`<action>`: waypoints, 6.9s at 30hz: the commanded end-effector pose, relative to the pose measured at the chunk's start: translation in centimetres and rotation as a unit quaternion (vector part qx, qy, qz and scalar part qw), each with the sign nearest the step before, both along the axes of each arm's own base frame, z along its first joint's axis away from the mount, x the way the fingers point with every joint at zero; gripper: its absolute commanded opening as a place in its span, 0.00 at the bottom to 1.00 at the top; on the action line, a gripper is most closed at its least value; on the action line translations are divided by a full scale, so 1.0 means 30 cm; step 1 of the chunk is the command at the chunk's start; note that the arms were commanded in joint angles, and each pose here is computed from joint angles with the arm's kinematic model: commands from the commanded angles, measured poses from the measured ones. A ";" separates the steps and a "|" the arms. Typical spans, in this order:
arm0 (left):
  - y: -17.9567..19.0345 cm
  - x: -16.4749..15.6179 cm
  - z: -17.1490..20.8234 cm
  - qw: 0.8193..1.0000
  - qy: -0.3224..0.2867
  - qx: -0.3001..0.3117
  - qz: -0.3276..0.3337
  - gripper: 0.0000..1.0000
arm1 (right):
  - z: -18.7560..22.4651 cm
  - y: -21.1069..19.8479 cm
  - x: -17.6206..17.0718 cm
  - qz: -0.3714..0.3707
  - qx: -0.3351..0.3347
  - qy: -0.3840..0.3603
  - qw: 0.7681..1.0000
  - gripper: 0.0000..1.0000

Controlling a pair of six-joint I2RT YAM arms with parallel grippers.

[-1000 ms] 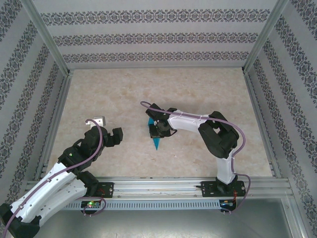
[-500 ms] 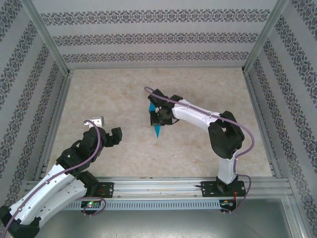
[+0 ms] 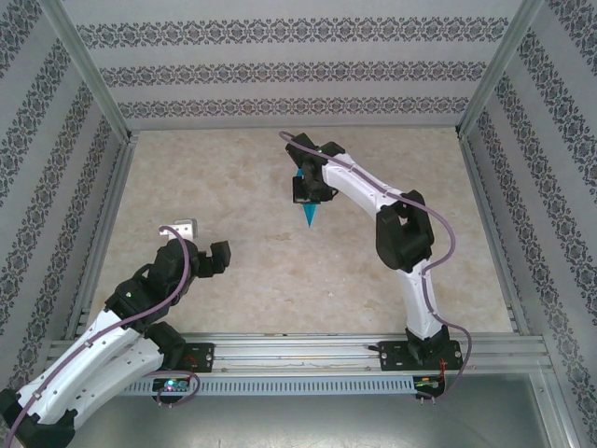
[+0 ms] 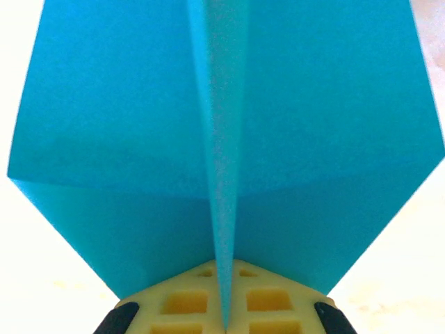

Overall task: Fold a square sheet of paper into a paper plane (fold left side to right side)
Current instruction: Place the paper plane at the center of the table, then reset both arms

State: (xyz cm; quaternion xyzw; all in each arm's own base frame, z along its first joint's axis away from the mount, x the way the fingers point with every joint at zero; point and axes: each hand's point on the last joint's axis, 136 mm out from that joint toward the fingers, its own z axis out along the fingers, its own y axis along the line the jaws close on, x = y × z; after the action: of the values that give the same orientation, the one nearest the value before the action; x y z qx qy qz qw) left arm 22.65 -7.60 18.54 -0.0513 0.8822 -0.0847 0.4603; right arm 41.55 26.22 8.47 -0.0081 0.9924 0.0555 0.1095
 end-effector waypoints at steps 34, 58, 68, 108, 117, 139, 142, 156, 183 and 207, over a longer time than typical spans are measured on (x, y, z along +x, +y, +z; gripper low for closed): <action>-0.085 0.019 0.017 0.997 -0.021 -0.023 -0.068 1.00 | -0.176 -0.011 0.057 -0.006 -0.068 0.046 0.997 0.01; -0.087 0.020 0.026 0.997 -0.021 -0.025 -0.068 1.00 | -0.255 -0.013 0.041 -0.020 -0.065 0.061 0.996 0.09; -0.083 0.019 0.028 0.997 -0.020 -0.022 -0.067 1.00 | -0.277 -0.007 0.031 -0.023 -0.050 0.068 0.996 0.20; -0.086 0.019 0.028 0.997 -0.018 -0.023 -0.068 1.00 | -0.085 -0.024 0.037 -0.010 -0.044 0.020 0.999 0.41; -0.084 0.019 0.031 0.997 -0.019 -0.022 -0.067 1.00 | -0.050 -0.020 0.015 0.002 -0.046 0.019 0.999 0.41; -0.043 0.038 0.048 0.999 -0.035 -0.006 -0.032 1.00 | 0.361 -0.103 -0.186 0.044 -0.027 -0.107 0.993 0.98; -0.032 0.043 0.058 0.999 -0.040 0.001 -0.026 1.00 | 0.382 -0.153 -0.232 0.045 -0.041 -0.118 0.991 0.98; 0.027 0.072 0.079 0.997 -0.070 0.020 0.026 1.00 | 0.444 -0.534 -0.411 -0.025 -0.047 -0.253 0.966 0.98; 0.041 0.129 0.126 0.993 -0.097 0.038 0.052 1.00 | 0.130 -0.951 -0.316 -0.117 -0.071 -0.451 0.882 0.98; 0.077 0.152 0.078 0.993 -0.076 0.060 0.067 1.00 | 0.070 -0.892 -0.083 -0.063 0.012 -0.512 0.856 0.98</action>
State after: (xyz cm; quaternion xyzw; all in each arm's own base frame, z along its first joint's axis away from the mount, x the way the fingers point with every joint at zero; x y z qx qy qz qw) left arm 26.77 -5.89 19.95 -0.0744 0.8507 -0.0132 0.5203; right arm 37.31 -0.83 7.56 0.0374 0.8246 0.0295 0.5637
